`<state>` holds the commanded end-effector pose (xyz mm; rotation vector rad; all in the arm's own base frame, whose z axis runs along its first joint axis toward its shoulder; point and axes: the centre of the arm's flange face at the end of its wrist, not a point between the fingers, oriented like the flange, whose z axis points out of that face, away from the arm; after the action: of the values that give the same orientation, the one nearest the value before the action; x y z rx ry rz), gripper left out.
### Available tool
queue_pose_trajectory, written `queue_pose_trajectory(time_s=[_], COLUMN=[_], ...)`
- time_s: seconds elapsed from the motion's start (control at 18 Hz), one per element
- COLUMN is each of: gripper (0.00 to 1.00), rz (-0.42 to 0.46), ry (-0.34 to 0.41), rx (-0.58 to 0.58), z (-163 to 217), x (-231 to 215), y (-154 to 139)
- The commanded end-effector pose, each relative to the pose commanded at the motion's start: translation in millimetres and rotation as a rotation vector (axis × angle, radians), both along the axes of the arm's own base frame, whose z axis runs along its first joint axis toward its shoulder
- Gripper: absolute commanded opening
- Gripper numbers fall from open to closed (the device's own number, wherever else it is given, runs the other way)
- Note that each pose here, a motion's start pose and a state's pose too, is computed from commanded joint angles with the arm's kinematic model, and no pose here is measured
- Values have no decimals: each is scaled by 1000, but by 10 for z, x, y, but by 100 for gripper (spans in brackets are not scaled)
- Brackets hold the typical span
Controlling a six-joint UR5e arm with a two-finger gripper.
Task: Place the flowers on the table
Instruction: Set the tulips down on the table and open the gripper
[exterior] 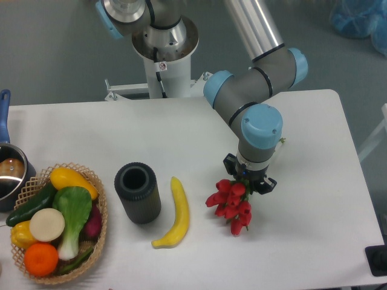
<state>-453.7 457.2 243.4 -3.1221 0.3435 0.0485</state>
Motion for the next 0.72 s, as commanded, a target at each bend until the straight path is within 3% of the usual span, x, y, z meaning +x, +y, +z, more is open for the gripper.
queue_pose_trajectory(time_s=[0.06, 0.17, 0.28, 0.72], gripper=[82, 87, 100, 100], rz=[-5, -3, -12, 32], ry=[3, 5, 13, 60], rx=[2, 3, 8, 83], z=[8, 19, 63, 590], x=[9, -3, -9, -160], y=[17, 25, 29, -194])
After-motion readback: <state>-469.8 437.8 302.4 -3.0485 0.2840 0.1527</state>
